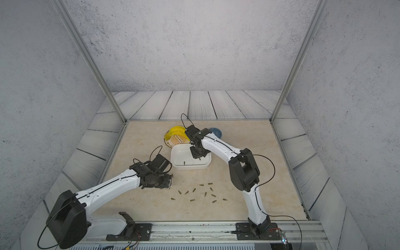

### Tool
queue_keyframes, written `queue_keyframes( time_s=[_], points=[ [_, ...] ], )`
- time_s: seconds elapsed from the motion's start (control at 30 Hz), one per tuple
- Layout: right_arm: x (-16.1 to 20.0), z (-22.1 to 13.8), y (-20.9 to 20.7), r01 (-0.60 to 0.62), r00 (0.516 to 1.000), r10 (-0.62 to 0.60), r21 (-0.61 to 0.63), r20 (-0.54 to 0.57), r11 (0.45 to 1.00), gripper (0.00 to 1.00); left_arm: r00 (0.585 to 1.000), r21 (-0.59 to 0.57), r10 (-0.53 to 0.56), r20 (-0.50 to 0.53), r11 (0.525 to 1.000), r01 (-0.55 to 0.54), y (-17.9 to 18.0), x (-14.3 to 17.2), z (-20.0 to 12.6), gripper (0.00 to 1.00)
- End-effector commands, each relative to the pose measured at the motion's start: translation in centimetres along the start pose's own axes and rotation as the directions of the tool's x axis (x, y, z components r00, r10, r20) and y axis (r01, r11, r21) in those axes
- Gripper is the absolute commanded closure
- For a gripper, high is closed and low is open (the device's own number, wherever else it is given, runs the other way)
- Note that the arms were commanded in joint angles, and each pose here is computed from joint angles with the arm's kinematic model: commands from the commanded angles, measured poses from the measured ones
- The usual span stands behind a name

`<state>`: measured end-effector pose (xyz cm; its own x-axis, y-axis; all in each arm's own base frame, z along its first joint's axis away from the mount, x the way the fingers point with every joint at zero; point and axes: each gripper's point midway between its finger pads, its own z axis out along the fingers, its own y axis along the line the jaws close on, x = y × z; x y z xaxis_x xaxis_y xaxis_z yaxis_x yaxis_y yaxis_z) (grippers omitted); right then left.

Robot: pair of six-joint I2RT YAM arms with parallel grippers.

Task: Put the bit on the desktop into the storage box
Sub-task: Place the screwdriver bit in the storage box.

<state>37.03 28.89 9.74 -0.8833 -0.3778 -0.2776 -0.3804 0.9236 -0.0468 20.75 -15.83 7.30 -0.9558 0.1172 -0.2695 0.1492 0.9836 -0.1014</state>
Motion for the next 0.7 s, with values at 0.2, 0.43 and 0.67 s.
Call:
queue_keyframes(
  time_s=[0.2, 0.43, 0.67],
  points=[
    [0.7, 1.8, 0.0, -0.006, 0.999, 0.006, 0.005, -0.039, 1.0, 0.77, 0.997, -0.009, 0.066, -0.041, 0.998, -0.066, -2.2, 2.2, 1.6, 0.29],
    [0.8, 0.0, -0.5, -0.055, 0.998, 0.055, -0.008, 0.017, 0.998, 0.67, 0.986, 0.016, 0.158, -0.058, 0.987, -0.158, -3.5, 4.1, 2.5, 0.31],
    [1.4, -5.3, -1.7, -0.088, 0.99, 0.091, -0.027, 0.104, 0.996, 0.61, 0.987, 0.019, 0.148, -0.069, 0.989, -0.147, -2.9, 5.2, 2.6, 0.31]
  ],
)
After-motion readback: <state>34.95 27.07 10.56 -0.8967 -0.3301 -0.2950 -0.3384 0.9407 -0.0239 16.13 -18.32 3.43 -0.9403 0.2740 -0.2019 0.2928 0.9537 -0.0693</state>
